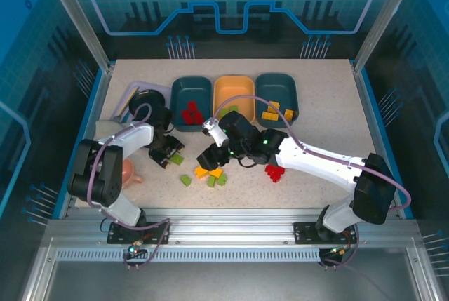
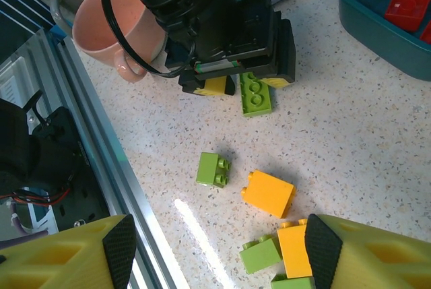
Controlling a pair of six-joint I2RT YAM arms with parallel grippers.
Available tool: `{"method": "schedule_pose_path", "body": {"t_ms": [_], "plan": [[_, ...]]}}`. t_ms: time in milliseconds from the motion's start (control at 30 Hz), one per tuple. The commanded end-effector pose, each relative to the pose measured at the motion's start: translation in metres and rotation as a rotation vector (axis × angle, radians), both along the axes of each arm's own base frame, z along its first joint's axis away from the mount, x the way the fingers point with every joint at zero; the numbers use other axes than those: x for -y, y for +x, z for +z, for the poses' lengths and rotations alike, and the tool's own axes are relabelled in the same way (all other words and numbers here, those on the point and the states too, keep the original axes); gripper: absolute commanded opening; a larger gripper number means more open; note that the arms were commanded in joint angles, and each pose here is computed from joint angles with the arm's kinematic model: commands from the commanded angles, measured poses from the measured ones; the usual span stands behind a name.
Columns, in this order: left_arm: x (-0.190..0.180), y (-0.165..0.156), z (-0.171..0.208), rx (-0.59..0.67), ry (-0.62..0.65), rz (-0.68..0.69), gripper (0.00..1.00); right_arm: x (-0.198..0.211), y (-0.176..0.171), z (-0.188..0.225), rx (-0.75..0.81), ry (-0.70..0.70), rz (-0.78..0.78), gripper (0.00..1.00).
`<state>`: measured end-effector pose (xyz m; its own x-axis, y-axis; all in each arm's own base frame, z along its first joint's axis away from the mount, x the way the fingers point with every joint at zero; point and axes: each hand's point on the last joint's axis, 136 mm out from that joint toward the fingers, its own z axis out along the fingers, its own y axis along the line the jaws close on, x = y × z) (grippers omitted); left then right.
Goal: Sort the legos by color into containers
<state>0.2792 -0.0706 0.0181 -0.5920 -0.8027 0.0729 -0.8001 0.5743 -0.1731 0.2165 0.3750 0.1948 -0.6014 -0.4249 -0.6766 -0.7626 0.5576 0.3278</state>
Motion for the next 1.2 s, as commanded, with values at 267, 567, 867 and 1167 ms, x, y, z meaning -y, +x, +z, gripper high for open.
{"method": "schedule_pose_path", "body": {"t_ms": [267,567,867,1167], "plan": [[-0.002,0.006,-0.013,-0.015,0.003,0.019,0.41,-0.004,0.006,0.006,-0.018,0.010,-0.015,0.70],[0.001,0.005,-0.017,0.019,-0.003,-0.009,0.35,-0.001,0.011,0.010,-0.035,0.027,-0.042,0.69],[0.033,0.016,0.085,0.200,0.027,-0.188,0.34,0.042,0.062,0.067,0.023,0.173,-0.263,0.69],[0.112,0.099,0.143,0.412,-0.072,-0.417,0.34,0.100,0.130,0.091,0.012,0.297,-0.582,0.70]]}}
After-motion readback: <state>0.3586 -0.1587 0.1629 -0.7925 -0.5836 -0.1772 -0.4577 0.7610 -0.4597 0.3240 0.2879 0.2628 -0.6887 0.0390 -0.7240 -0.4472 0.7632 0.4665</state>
